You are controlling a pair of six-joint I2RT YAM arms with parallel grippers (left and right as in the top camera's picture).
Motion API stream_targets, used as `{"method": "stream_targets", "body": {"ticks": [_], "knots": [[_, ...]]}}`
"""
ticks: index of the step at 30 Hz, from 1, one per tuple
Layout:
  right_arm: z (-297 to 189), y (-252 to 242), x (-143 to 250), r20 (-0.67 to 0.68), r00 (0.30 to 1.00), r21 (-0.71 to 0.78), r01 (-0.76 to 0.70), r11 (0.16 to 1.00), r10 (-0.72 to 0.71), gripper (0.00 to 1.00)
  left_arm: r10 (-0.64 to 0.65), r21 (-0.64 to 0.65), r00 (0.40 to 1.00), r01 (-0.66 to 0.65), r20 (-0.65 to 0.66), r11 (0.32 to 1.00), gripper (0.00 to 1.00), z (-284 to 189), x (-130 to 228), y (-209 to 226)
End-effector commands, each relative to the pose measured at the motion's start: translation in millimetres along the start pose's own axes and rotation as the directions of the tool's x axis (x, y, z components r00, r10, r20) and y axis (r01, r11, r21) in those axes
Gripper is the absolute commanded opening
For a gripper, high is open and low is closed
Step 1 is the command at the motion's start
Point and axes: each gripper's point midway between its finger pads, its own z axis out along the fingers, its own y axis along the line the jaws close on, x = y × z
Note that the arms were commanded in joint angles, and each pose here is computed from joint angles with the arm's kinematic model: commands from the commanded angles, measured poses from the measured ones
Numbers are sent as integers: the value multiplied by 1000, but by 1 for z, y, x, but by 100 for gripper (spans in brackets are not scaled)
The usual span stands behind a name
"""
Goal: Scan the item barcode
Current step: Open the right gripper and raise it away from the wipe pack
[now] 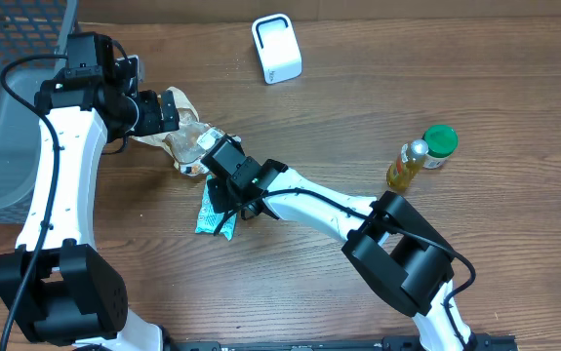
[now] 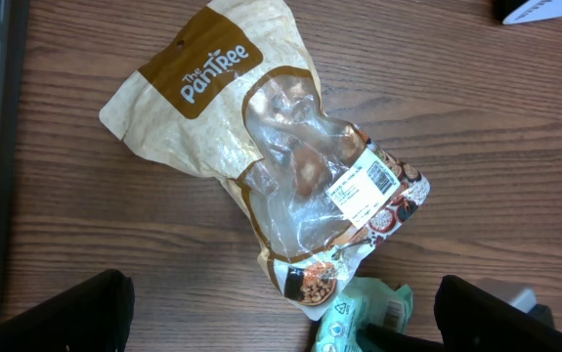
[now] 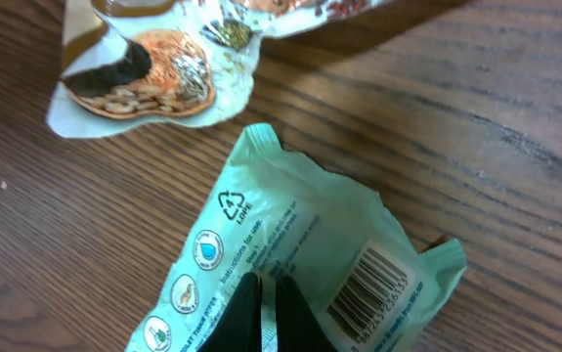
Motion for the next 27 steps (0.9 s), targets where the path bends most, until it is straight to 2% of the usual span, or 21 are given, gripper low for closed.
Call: {"method": "stream_targets", "body": {"ticks": [1,6,14,20,27], "knots": [[17,-9,19,-64,998,24,-8,1000,10,4,37,14,999,-37,7,999,100,-2,-1,-5],[19,-33,25,-90,995,111,-20,994,30,4,37,14,999,-37,7,999,99,-2,-1,-5],[-9,-74,4,-103,988,180,-92,979,111,4,37,14,999,-38,7,999,100,-2,-1,-5],[-19,-75,-12,-89,996,112,-18,994,28,7,37,14,999,-37,7,999,100,-2,-1,-5],[-48,-41,-21,-74,997,-31,-6,1000,4,10,37,14,999,-37,7,999,100,-2,-1,-5]]}}
